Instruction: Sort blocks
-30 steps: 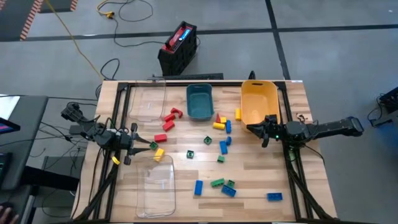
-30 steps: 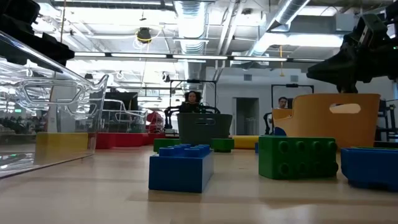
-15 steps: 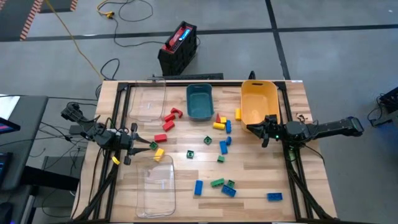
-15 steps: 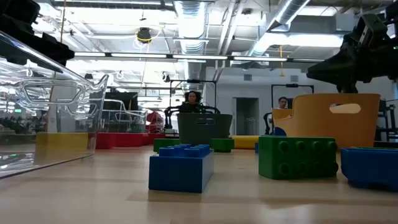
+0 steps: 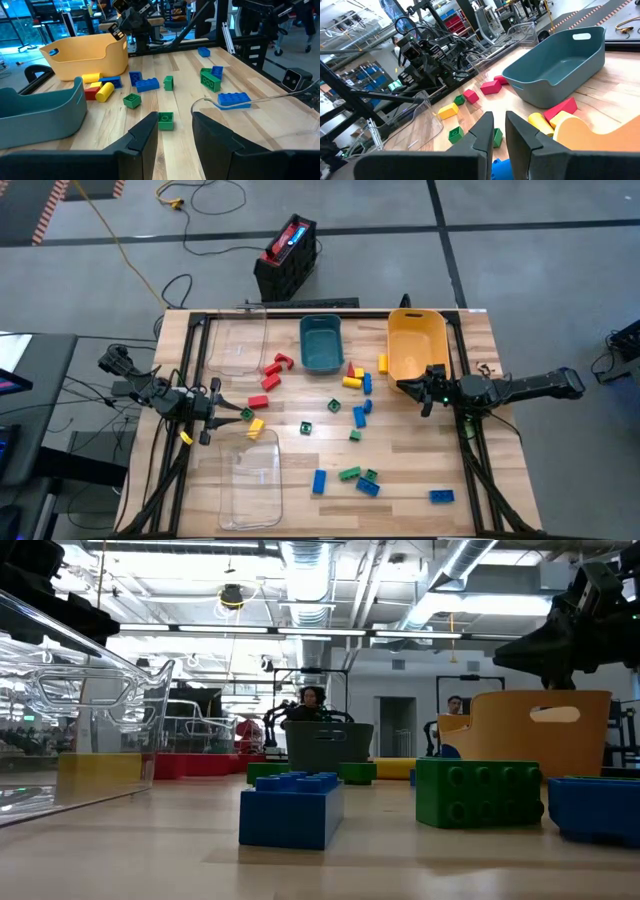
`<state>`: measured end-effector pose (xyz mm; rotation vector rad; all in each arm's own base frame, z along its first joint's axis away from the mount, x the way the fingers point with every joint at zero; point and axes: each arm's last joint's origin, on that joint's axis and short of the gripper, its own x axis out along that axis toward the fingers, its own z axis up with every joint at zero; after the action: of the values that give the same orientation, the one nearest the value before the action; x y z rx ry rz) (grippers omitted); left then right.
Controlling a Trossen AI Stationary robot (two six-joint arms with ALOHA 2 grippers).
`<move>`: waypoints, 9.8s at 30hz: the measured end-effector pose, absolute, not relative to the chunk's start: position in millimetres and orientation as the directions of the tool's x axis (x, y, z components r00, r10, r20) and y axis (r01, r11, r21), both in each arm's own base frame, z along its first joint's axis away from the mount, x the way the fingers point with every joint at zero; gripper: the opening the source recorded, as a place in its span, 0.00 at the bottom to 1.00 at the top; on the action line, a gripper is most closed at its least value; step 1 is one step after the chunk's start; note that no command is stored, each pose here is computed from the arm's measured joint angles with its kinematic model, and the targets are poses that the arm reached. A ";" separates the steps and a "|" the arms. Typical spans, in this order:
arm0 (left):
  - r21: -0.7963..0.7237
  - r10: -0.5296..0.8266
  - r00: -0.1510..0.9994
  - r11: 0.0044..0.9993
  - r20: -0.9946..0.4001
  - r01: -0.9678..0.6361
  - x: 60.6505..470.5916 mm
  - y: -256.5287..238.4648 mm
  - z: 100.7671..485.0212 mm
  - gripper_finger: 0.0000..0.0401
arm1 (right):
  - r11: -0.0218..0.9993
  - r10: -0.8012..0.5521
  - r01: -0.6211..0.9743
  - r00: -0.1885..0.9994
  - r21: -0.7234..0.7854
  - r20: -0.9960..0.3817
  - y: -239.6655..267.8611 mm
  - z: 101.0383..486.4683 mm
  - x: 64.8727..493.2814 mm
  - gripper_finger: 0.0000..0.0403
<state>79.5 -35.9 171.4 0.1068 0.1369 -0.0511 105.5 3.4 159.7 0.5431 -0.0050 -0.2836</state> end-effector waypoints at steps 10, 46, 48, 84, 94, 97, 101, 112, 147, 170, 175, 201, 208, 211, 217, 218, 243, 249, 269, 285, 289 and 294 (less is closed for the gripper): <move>0.103 -0.044 0.989 0.993 -0.139 0.058 79.5 -36.0 171.4 0.29 | 0.818 -0.267 0.264 0.961 0.511 -0.070 3.4 159.8 105.5 0.16; 0.077 -0.025 0.994 0.996 -0.111 0.034 80.0 -35.7 174.1 0.29 | 0.813 -0.285 0.279 0.956 0.511 -0.069 1.6 159.9 105.5 0.16; 0.066 -0.025 0.994 0.997 -0.111 0.032 80.0 -35.6 174.1 0.29 | 0.804 -0.285 0.278 0.956 0.525 -0.069 1.6 159.8 105.5 0.16; -0.069 0.295 0.954 0.952 -0.049 -0.298 80.2 -26.2 201.0 0.32 | 0.974 -0.176 -0.008 0.604 -0.227 -0.777 94.2 239.8 227.3 0.36; -0.031 0.286 0.955 0.957 -0.077 -0.289 100.3 -36.8 200.5 0.35 | 0.960 -0.266 0.039 0.437 -0.277 -0.859 69.9 226.8 281.8 0.67; -0.023 0.280 0.956 0.959 -0.084 -0.283 105.6 -40.3 199.5 0.35 | 0.960 -0.275 0.073 0.387 -0.269 -0.880 55.7 217.7 285.4 0.68; -0.013 0.279 0.957 0.960 -0.084 -0.281 109.5 -42.7 199.4 0.35 | 0.969 -0.248 0.104 0.394 -0.225 -0.885 46.0 217.7 288.4 0.68; -0.044 0.243 0.968 0.968 -0.064 -0.246 108.6 -47.0 202.2 0.35 | 0.965 -0.260 0.122 0.303 -0.233 -0.917 40.8 187.7 295.3 0.68; -0.022 0.223 0.972 0.974 -0.070 -0.225 107.6 -49.2 201.5 0.35 | 0.968 -0.191 -0.131 0.163 -0.213 -0.968 31.9 169.0 279.3 0.66; -0.014 0.224 0.970 0.974 -0.091 -0.226 107.4 -49.1 198.8 0.35 | 0.951 -0.104 -0.279 0.116 -0.133 -0.988 19.8 166.9 278.3 0.27; -0.014 0.224 0.970 0.974 -0.090 -0.226 107.4 -49.1 198.8 0.35 | 0.951 -0.103 -0.280 0.117 -0.132 -0.988 21.0 167.8 278.3 0.09; -0.054 0.186 0.983 0.981 0.005 -0.185 108.8 -49.7 211.2 0.35 | 0.900 -0.390 0.097 0.617 -0.425 -0.684 -41.4 296.4 352.2 0.09; -0.007 0.188 0.982 0.982 0.005 -0.187 108.8 -49.6 211.1 0.35 | 0.919 -0.390 0.207 0.611 -0.337 -0.689 -84.2 280.1 370.4 0.09; 0.035 0.189 0.982 0.981 0.008 -0.189 108.8 -49.6 211.6 0.35 | 0.919 -0.391 0.206 0.576 -0.336 -0.718 -94.0 272.3 388.3 0.09; 0.095 0.193 0.981 0.977 0.003 -0.192 108.8 -49.5 211.0 0.35 | 0.925 -0.379 0.197 0.489 -0.324 -0.786 -107.8 265.3 412.2 0.09; 0.105 0.195 0.981 0.975 0.002 -0.194 108.7 -49.4 210.9 0.35 | 0.928 -0.371 0.198 0.481 -0.314 -0.794 -110.8 262.2 414.5 0.09; 0.147 0.196 0.981 0.970 -0.009 -0.193 108.7 -49.3 209.6 0.35 | 0.932 -0.329 0.271 0.354 -0.241 -0.875 -135.9 243.4 403.9 0.57; 0.147 0.196 0.981 0.970 -0.008 -0.193 108.7 -49.3 209.6 0.35 | 0.933 -0.329 0.267 0.352 -0.243 -0.876 -135.7 243.3 403.7 0.58; 0.184 0.196 0.979 0.965 -0.048 -0.185 108.6 -49.3 204.5 0.35 | 0.914 -0.383 0.338 0.530 -0.226 -0.756 -21.9 346.2 362.6 0.58; 0.175 0.197 0.978 0.967 -0.063 -0.183 108.5 -49.2 202.7 0.35 | 0.924 -0.336 0.355 0.585 -0.139 -0.739 140.0 312.7 354.4 0.58; 0.208 0.197 0.979 0.961 -0.057 -0.182 108.5 -49.2 203.3 0.35 | 0.908 -0.343 0.399 0.527 -0.130 -0.777 155.4 302.3 344.4 0.58; 0.253 0.210 0.976 0.949 -0.055 -0.190 109.1 -47.8 203.6 0.35 | 0.899 -0.311 0.429 0.492 -0.084 -0.813 167.1 298.5 335.3 0.58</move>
<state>109.1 -47.8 203.6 0.2495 0.0816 0.2038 335.3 167.1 298.5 0.1360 0.9565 -0.4504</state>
